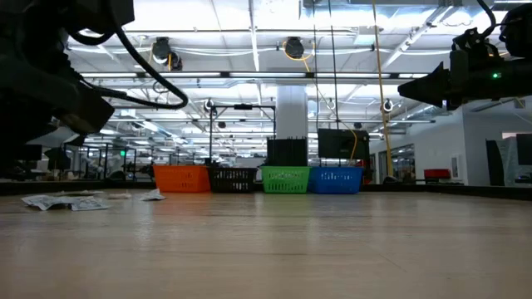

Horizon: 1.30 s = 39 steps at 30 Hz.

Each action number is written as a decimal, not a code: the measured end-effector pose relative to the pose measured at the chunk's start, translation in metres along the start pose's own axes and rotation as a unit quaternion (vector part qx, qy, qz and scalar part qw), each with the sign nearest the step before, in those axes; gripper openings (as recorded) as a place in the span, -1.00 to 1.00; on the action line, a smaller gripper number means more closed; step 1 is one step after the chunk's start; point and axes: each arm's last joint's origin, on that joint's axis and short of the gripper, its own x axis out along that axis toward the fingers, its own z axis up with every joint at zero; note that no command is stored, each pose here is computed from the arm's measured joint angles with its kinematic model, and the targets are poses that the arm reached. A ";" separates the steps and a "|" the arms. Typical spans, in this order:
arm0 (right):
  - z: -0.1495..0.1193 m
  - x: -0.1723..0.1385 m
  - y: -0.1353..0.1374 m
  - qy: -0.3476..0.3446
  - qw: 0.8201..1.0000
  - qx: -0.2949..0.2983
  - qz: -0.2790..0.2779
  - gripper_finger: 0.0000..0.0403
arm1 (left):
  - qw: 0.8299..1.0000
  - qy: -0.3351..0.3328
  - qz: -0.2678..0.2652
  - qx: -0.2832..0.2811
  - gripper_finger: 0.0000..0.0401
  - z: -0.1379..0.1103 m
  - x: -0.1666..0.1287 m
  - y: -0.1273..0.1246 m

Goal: Pick & Place First Aid Supplies
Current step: Put the blue packet into the black bin

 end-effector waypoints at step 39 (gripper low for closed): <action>0.000 0.000 0.000 0.000 1.000 0.000 0.000 -0.31 | 0.989 -0.020 -0.129 0.069 -0.98 0.028 -0.067 0.027</action>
